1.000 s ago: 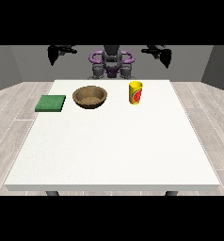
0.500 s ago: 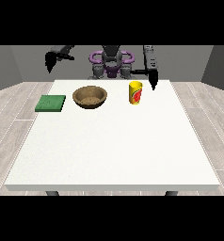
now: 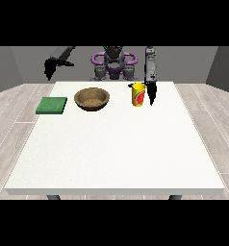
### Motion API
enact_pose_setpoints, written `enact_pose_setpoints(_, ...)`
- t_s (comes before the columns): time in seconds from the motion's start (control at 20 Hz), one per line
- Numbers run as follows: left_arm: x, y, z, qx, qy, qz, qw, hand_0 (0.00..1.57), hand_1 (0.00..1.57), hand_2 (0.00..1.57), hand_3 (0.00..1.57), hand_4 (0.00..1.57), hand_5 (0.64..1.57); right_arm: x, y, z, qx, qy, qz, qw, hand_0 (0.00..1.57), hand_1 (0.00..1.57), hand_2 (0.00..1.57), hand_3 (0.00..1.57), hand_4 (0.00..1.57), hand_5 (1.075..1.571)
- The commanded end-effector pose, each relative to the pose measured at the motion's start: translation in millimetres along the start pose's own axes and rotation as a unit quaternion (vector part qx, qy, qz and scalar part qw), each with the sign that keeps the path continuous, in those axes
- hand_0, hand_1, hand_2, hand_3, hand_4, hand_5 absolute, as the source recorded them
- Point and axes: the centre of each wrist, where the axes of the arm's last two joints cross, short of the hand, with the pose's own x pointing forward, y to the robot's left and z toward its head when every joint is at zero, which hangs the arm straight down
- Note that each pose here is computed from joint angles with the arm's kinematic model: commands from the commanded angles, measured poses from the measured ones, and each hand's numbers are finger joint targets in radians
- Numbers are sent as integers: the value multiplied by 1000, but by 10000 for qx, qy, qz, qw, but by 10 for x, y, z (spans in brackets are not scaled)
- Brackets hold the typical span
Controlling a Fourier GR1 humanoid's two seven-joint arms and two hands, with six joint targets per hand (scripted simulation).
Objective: Pick the cup and pour the ball into the bowl, then pick the bowl and place it on the pad
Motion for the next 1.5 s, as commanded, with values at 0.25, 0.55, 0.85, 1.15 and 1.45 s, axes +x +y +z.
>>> enact_pose_setpoints(0.25, -184, -94, -158, 124, -172, -98, 9997, 0, 0, 0, 0, 0, 1523, -7, 114, -172, 55, -156, 26, 9999, 0, 0, 0, 0, 0, 1571)
enact_pose_setpoints(0.55, -242, -87, -74, 55, -323, -1017, 9943, 1018, 1018, 1101, 888, 1467, 776, 98, -36, -164, 234, -386, 51, 9990, 0, 0, 0, 0, 0, 1570)
enact_pose_setpoints(0.85, -372, -145, 275, 335, -383, -1752, 9832, 1323, 1323, 1571, 1571, 1477, 1250, 230, -289, -109, 326, -389, 158, 9986, 0, 0, 0, 0, 0, 1570)
enact_pose_setpoints(1.15, -233, -102, 46, -383, 110, -2362, 9709, 1341, 1341, 1571, 1571, 1532, 1304, -65, -394, 48, -215, 515, 110, 9984, 0, 0, 0, 0, 0, 1570)
enact_pose_setpoints(1.45, 396, 644, -892, -354, 99, -4155, 9089, 1450, 1450, 1571, 1571, 1571, 1291, -217, -392, 119, -240, 973, -46, 9950, 0, 0, 0, 0, 0, 1569)
